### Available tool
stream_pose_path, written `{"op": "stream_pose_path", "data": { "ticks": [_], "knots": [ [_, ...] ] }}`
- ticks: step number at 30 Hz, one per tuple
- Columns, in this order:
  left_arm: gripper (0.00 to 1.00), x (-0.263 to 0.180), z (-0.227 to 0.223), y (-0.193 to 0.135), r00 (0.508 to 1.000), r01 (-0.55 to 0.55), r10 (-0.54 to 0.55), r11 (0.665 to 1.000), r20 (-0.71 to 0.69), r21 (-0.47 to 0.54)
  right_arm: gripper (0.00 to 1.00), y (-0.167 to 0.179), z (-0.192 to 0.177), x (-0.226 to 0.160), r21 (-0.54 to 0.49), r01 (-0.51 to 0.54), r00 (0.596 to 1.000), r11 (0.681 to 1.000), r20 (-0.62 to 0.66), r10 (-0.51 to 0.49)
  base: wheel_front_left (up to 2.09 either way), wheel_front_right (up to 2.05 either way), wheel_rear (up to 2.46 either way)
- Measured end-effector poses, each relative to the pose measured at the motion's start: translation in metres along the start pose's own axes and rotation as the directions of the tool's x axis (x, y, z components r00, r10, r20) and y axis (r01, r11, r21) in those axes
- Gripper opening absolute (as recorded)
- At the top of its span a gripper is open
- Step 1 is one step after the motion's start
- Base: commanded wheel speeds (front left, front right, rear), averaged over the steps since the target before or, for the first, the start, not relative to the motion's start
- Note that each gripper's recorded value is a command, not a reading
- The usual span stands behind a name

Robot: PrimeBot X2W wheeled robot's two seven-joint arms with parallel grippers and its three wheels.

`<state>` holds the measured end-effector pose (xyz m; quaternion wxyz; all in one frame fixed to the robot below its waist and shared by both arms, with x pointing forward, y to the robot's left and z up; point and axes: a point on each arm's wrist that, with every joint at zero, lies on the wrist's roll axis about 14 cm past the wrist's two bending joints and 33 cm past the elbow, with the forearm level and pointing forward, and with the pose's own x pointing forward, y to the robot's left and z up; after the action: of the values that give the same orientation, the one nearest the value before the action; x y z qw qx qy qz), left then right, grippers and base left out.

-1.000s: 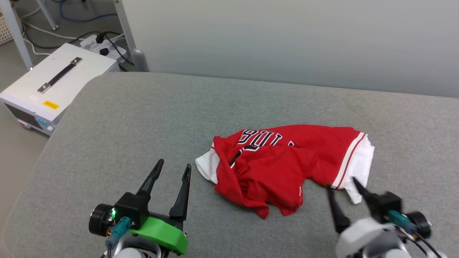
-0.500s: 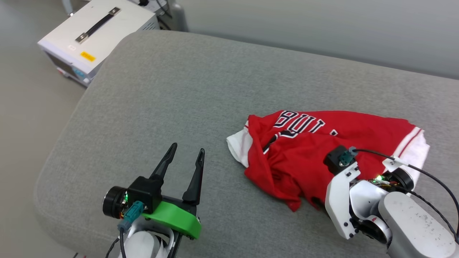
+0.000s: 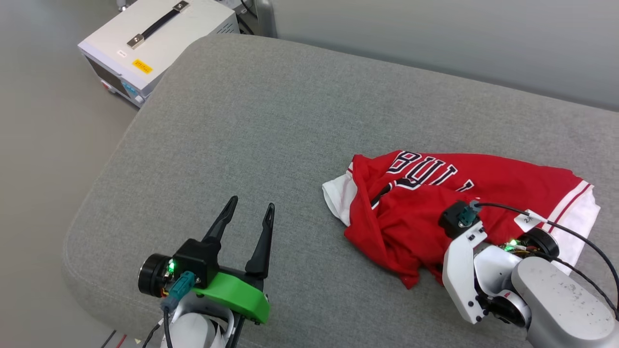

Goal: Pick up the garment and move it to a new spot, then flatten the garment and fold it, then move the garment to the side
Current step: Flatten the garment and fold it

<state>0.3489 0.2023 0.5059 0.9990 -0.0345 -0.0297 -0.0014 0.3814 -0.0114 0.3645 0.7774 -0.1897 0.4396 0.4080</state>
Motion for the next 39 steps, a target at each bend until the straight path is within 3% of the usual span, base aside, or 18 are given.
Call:
{"op": "stream_pose_path", "data": {
  "ticks": [8, 20, 25, 26, 27, 33, 39],
  "knots": [
    [1.00, -0.004, 0.005, -0.008, 0.999, 0.023, -0.023, 1.000, 0.022, -0.011, 0.00, -0.019, -0.031, -0.031, 0.094, 0.064, 0.997, 0.993, -0.039, -0.061, 0.00, 0.00, 0.00],
    [1.00, 0.002, 0.013, -0.040, 0.991, 0.125, -0.124, 0.992, 0.055, -0.023, 0.00, -0.012, -0.167, -0.101, 0.301, 0.173, 0.953, 0.938, -0.293, -0.081, 0.00, 0.00, 0.00],
    [1.00, 0.003, 0.012, -0.046, 0.988, 0.143, -0.141, 0.989, 0.055, -0.025, 0.00, -0.008, -0.199, -0.117, 0.358, 0.227, 0.934, 0.905, -0.342, -0.099, 0.00, 0.00, 0.00],
    [1.00, 0.003, 0.012, -0.047, 0.988, 0.144, -0.143, 0.989, 0.054, -0.026, 0.19, -0.008, -0.199, -0.119, 0.364, 0.238, 0.935, 0.900, -0.336, -0.111, 0.00, 0.00, 0.00],
    [1.00, 0.003, 0.012, -0.047, 0.988, 0.146, -0.144, 0.989, 0.054, -0.026, 1.00, -0.009, -0.197, -0.120, 0.367, 0.246, 0.938, 0.897, -0.323, -0.125, 0.00, 0.00, 0.00],
    [1.00, 0.004, 0.011, -0.050, 0.987, 0.154, -0.153, 0.988, 0.051, -0.027, 1.00, -0.020, -0.163, -0.132, 0.401, 0.256, 0.960, 0.879, -0.215, -0.182, 0.00, 0.00, 0.00],
    [1.00, 0.007, 0.006, -0.051, 0.987, 0.156, -0.155, 0.987, 0.036, -0.031, 1.00, -0.068, -0.096, -0.163, 0.402, 0.320, 0.944, 0.858, -0.060, -0.324, 0.00, 0.00, 0.00]
  ]
}}
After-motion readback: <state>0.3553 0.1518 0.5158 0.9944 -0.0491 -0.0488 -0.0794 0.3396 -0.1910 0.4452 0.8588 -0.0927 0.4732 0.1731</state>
